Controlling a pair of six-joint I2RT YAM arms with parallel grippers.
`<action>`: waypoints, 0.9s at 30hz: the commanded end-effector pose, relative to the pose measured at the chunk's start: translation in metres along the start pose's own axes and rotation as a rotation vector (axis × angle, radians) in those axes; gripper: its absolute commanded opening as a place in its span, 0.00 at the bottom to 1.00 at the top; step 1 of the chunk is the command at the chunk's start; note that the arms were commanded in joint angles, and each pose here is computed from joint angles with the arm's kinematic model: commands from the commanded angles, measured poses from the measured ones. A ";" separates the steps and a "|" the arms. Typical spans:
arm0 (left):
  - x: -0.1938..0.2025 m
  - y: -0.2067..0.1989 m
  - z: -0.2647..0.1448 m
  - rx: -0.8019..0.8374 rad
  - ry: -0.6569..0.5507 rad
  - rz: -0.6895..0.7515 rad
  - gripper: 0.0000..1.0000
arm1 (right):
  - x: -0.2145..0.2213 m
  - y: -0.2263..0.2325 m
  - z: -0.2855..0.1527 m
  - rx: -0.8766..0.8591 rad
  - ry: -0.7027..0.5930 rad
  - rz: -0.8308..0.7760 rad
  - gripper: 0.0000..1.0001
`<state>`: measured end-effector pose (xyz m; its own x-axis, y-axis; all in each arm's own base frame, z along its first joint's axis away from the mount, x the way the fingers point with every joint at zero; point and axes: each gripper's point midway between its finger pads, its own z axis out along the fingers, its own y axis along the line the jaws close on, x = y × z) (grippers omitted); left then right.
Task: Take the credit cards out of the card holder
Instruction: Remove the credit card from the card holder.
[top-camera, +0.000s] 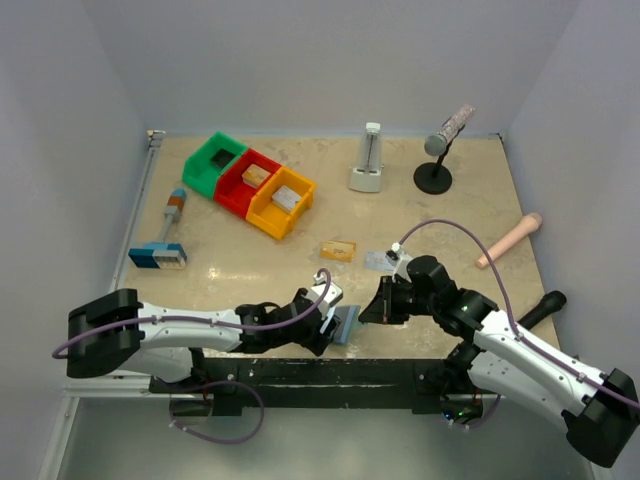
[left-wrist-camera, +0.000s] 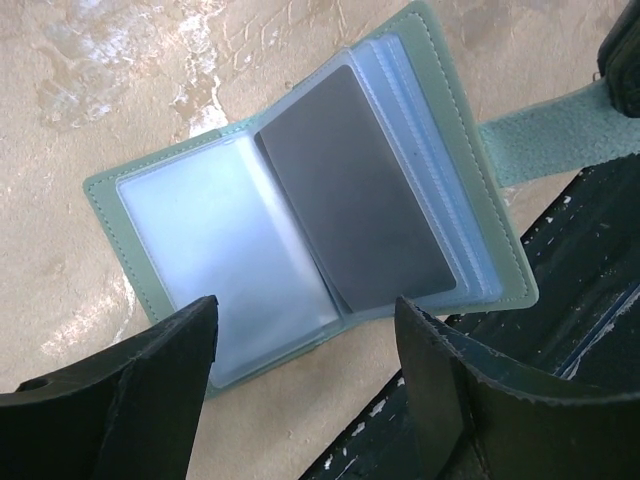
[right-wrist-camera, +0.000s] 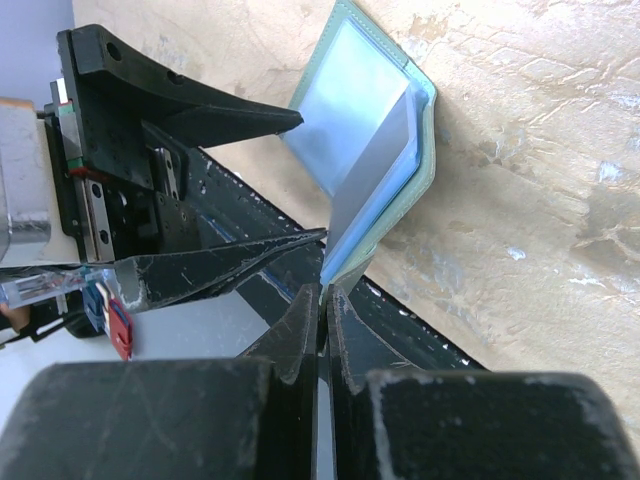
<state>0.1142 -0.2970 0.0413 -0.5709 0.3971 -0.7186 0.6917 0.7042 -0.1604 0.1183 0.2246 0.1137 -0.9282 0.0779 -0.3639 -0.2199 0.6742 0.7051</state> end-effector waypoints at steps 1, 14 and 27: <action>-0.024 -0.004 0.000 -0.021 -0.072 -0.050 0.77 | -0.010 0.018 -0.007 -0.050 -0.026 -0.027 0.00; 0.002 -0.009 -0.004 0.037 -0.056 0.014 0.75 | -0.010 0.019 -0.007 -0.048 -0.023 -0.028 0.00; -0.008 -0.013 0.004 -0.006 -0.057 0.037 0.76 | -0.011 0.020 -0.005 -0.048 -0.016 -0.024 0.00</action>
<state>0.1027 -0.2908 0.0264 -0.5514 0.4319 -0.7137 0.7063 0.6970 -0.1239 0.1189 0.2254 0.1139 -0.9305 0.0756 -0.3584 -0.2158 0.6775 0.7031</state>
